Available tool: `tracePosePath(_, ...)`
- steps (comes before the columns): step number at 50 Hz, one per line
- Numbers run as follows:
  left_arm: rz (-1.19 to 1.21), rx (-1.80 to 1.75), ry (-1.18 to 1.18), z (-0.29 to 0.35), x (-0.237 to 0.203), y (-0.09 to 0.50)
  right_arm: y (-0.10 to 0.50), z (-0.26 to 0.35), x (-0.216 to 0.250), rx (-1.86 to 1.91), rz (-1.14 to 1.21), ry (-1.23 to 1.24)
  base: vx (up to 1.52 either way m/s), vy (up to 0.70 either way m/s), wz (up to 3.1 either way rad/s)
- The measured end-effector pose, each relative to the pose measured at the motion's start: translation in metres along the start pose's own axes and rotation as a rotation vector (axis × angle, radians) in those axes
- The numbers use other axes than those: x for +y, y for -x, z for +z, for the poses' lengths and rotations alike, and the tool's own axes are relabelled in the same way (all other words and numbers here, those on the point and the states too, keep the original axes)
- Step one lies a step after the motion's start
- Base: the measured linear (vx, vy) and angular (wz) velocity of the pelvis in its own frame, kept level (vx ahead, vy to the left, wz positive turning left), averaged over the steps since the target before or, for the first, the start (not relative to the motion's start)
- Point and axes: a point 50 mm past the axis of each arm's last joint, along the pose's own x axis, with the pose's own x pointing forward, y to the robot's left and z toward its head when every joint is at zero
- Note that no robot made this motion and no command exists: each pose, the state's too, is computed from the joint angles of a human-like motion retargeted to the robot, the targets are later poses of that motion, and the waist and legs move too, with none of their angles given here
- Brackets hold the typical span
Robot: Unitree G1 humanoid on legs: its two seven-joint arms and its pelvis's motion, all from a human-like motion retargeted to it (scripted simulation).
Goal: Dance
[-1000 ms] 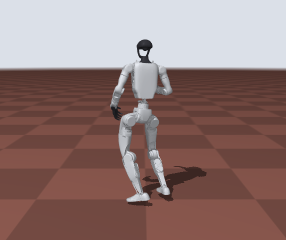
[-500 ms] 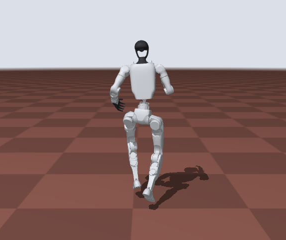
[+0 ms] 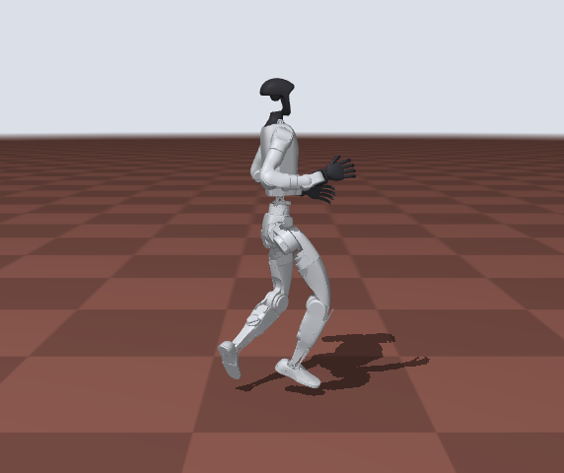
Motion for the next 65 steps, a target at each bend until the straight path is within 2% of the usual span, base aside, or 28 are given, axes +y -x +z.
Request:
tracePosePath(8,-0.078,-0.017,0.086,0.006,-0.019,0.014,-0.020,0.006,0.003,-0.063,0.016,-0.008,0.63,0.12,-3.87)
tracePosePath(11,-0.160,-0.068,0.174,0.019,-0.036,0.019,-0.039,0.009,0.020,-0.111,0.133,-0.020,0.63,0.30,-4.36)
tracePosePath(15,-0.269,-0.199,0.263,0.051,-0.052,0.023,-0.048,0.025,0.060,-0.194,0.338,-0.176,0.57,0.30,-5.57)
tracePosePath(20,-0.402,-0.387,0.192,0.097,-0.056,0.013,-0.046,0.041,0.101,-0.233,0.589,-0.389,0.38,0.25,-6.03)
tracePosePath(25,-0.418,-0.476,0.106,0.120,-0.051,0.010,-0.056,0.054,0.113,-0.296,0.703,-0.441,0.18,0.21,-5.74)
tracePosePath(30,-0.307,-0.495,0.127,0.122,-0.039,0.013,-0.072,0.071,0.104,-0.405,0.684,-0.392,0.11,0.19,-4.73)
tracePosePath(40,0.017,-0.425,0.193,0.100,-0.011,0.009,-0.090,0.107,0.076,-0.609,0.454,-0.302,0.00,0.12,-3.23)
tracePosePath(43,0.050,-0.426,0.243,0.098,-0.007,0.004,-0.097,0.118,0.078,-0.657,0.455,-0.299,-0.03,-0.10,-2.27)
tracePosePath(48,-0.005,-0.433,0.415,0.098,-0.006,0.010,-0.100,0.127,0.092,-0.670,0.593,-0.355,0.04,-0.27,-2.19)
tracePosePath(53,-0.128,-0.448,0.534,0.102,-0.010,0.011,-0.099,0.112,0.104,-0.571,0.681,-0.373,0.09,-0.44,-2.94)
tracePosePath(59,-0.242,-0.446,0.557,0.105,-0.013,0.004,-0.098,0.079,0.100,-0.410,0.640,-0.338,0.12,-0.29,-3.35)
tracePosePath(65,-0.282,-0.344,0.500,0.083,-0.013,-0.005,-0.090,0.046,0.075,-0.266,0.478,-0.369,0.16,-0.03,-3.25)
